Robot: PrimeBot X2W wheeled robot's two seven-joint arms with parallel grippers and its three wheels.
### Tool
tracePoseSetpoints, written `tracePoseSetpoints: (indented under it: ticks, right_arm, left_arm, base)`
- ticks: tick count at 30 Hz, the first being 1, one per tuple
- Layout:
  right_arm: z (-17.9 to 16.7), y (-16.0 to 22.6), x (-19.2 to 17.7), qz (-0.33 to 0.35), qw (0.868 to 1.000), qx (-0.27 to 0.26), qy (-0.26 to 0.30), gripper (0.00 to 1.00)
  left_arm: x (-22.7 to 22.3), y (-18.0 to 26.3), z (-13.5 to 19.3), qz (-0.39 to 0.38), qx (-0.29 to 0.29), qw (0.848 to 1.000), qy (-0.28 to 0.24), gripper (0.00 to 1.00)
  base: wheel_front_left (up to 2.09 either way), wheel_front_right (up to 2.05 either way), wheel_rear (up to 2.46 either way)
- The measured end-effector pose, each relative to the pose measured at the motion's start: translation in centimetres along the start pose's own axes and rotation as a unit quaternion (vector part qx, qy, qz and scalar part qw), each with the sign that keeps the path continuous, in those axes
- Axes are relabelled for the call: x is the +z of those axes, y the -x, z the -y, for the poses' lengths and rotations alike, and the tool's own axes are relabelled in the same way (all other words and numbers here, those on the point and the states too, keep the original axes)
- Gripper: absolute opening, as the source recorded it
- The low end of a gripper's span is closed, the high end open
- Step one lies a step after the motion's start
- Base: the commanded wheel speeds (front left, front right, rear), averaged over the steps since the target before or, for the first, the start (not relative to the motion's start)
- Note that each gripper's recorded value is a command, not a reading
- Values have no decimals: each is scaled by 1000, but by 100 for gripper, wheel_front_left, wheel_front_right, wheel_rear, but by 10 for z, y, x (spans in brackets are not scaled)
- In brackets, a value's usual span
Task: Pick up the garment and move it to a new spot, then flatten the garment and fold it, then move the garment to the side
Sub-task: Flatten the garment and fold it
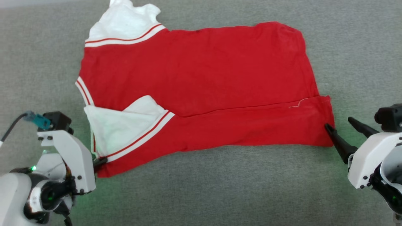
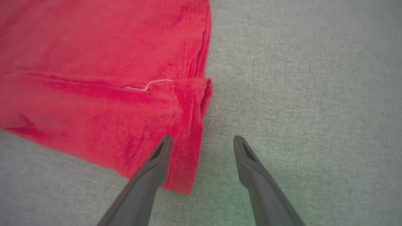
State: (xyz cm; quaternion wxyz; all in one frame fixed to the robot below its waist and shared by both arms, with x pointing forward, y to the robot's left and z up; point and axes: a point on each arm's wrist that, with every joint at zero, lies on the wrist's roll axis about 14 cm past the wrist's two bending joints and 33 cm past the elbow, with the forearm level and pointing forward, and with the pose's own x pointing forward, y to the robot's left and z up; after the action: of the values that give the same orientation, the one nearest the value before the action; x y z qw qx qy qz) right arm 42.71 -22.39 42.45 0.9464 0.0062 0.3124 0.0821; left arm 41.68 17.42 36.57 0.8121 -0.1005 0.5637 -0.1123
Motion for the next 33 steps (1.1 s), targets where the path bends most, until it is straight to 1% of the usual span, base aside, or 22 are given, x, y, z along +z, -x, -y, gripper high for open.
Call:
tracePoseSetpoints:
  ticks: [6, 8, 9, 10, 11, 12, 17, 22, 33]
  right_arm:
    - [-6, -18, -25, -81, 996, 18, -24, 100]
    - [-8, -23, -29, -102, 994, 23, -22, 100]
    - [-9, -25, -29, -110, 993, 27, -22, 98]
    - [-9, -26, -30, -116, 993, 29, -23, 55]
    - [-9, -28, -30, -121, 992, 31, -22, 19]
    - [-10, -29, -31, -126, 991, 33, -22, 0]
    - [-17, -32, -31, -141, 989, 46, -24, 0]
    - [-14, -27, -23, -143, 989, 47, -11, 0]
    - [-8, 1, -10, -142, 989, 44, 2, 0]
  left_arm:
    - [1, -2, 0, 9, -4, 1000, 2, 0]
    - [1, -2, -1, 10, -5, 1000, 3, 0]
    - [2, -3, 0, 11, -6, 1000, 4, 0]
    - [1, -3, -1, 13, -6, 1000, 5, 0]
    - [1, -3, -1, 13, -6, 1000, 6, 0]
    - [1, -3, -1, 15, -7, 1000, 6, 0]
    - [1, -2, 0, 22, -9, 1000, 9, 0]
    - [4, 5, -1, 31, -6, 999, 8, 0]
    - [0, 35, -1, 49, 6, 999, -3, 0]
  base:
    - [0, 0, 0]
    - [0, 0, 0]
    - [0, 0, 0]
    - [0, 0, 0]
    - [0, 0, 0]
    - [0, 0, 0]
    - [0, 0, 0]
    - [0, 0, 0]
    - [0, 0, 0]
